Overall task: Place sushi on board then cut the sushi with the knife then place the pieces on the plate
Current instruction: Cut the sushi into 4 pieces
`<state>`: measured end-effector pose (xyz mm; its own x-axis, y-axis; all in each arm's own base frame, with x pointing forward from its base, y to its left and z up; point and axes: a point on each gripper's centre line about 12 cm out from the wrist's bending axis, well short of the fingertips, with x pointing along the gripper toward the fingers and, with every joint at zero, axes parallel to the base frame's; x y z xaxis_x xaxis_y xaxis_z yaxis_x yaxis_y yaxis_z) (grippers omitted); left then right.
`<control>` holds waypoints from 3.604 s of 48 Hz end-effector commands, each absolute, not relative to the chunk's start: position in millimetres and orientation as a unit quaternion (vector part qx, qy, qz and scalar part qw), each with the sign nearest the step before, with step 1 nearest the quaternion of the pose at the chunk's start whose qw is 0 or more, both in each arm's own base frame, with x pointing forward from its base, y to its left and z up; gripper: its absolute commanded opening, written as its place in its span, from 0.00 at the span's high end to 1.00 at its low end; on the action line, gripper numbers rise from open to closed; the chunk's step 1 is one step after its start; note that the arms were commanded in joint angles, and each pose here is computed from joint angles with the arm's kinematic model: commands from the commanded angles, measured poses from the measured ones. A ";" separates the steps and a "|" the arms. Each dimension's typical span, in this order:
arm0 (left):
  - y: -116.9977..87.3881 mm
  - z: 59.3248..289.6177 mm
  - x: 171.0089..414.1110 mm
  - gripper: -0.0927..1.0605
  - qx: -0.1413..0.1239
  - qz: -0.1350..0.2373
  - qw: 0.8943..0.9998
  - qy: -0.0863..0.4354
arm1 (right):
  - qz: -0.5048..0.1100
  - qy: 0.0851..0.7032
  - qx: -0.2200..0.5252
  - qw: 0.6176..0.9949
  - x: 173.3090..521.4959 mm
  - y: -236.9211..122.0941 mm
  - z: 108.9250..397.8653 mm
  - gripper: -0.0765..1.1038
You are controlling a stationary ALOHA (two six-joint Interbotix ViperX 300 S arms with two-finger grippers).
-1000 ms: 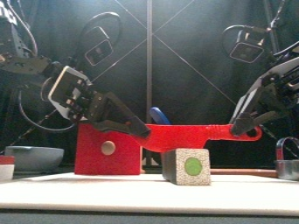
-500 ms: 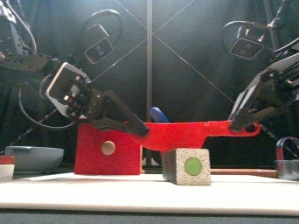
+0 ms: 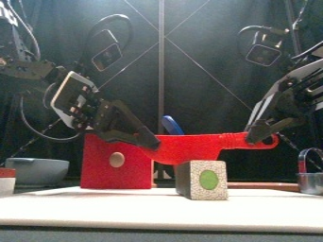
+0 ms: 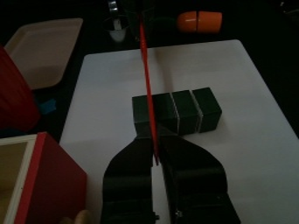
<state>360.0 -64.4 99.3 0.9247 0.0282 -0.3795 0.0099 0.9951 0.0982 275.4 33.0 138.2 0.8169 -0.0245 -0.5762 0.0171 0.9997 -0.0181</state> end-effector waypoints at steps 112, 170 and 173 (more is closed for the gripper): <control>-70.9 77.0 355.5 0.60 0.056 0.000 0.968 0.246 | -0.019 0.346 -0.006 0.938 283.1 32.8 113.1 0.66; -107.8 109.0 365.7 0.60 0.104 0.002 0.989 0.104 | -0.012 0.227 0.010 0.974 273.7 78.0 148.9 0.66; -104.4 109.3 365.2 0.60 0.104 0.008 0.989 0.105 | -0.014 0.229 0.006 0.973 276.7 78.9 146.4 0.66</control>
<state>360.3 -103.9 99.4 0.9694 0.0310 -0.2437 0.0221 0.9769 0.2124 268.4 77.0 139.5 0.8791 -0.0148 -0.4765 0.0170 0.9999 0.0003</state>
